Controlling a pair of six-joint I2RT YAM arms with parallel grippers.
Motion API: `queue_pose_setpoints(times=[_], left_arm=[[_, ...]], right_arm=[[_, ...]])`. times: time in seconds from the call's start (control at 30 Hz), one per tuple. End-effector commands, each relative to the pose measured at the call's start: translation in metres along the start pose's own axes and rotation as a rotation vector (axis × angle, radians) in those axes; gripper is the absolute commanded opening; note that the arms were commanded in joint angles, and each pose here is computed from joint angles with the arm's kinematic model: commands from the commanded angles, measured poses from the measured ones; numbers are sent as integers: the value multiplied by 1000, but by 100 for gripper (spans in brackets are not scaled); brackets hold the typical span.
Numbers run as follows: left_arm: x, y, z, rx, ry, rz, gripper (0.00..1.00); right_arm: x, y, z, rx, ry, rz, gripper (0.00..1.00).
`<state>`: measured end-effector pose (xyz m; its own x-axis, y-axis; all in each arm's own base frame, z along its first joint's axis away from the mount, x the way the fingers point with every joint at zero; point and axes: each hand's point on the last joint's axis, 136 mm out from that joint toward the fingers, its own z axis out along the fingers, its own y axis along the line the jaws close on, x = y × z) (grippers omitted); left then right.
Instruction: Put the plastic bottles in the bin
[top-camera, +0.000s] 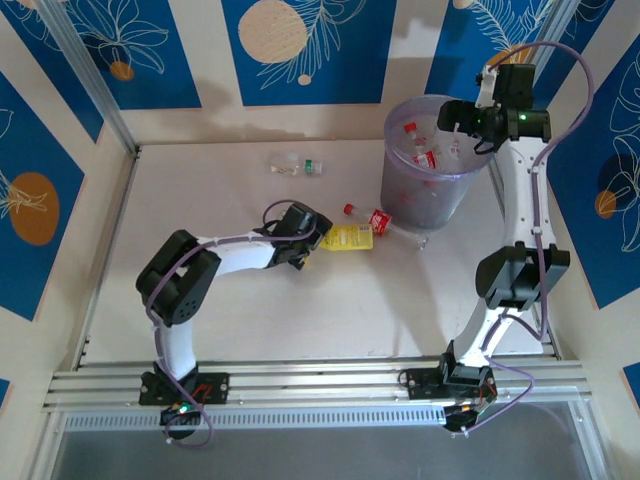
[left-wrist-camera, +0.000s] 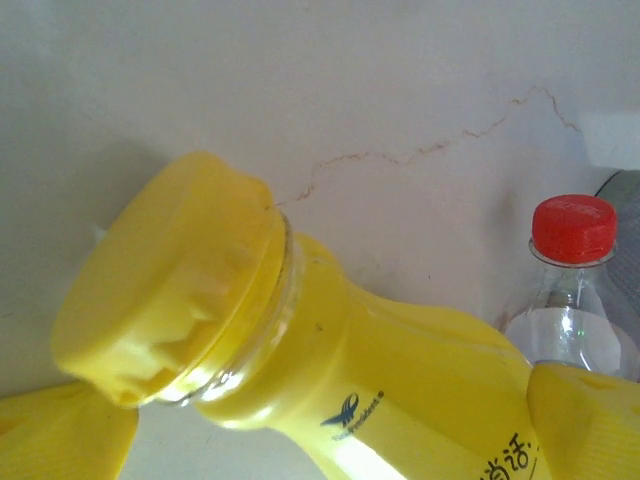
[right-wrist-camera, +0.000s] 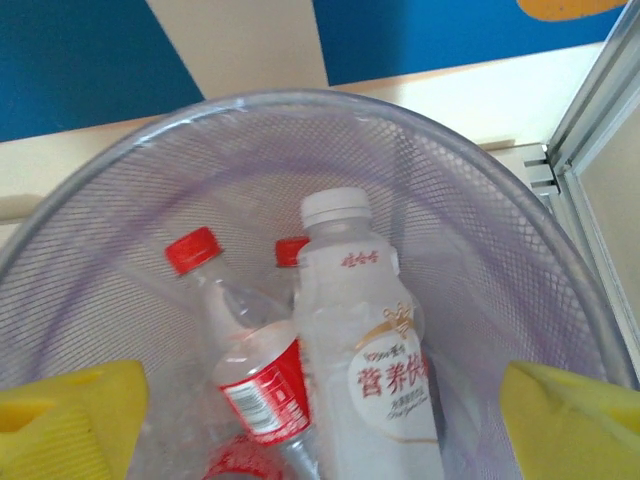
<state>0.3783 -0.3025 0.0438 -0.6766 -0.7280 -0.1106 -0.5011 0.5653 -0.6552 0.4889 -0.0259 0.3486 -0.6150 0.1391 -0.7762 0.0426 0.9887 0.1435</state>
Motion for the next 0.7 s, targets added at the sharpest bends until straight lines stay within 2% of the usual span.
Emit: queue_pose_setpoints(times=[0.0,0.27,0.5,0.67], left_arm=[[-26,40,42,-92,-94,-4,97],[-26,52,59,-113,-88,-55,86],[-33,43,61,-64,-96,-54,64],[-39,30,58,-3,-95,-47,55]], right_arm=[[-6,33,-42,-76,-48,-55,91],[18,70,-70,-159,-71,-82,90],[70,117,-76,-307,27,-107,90],[114,147,-73,-417,148,-108,90]])
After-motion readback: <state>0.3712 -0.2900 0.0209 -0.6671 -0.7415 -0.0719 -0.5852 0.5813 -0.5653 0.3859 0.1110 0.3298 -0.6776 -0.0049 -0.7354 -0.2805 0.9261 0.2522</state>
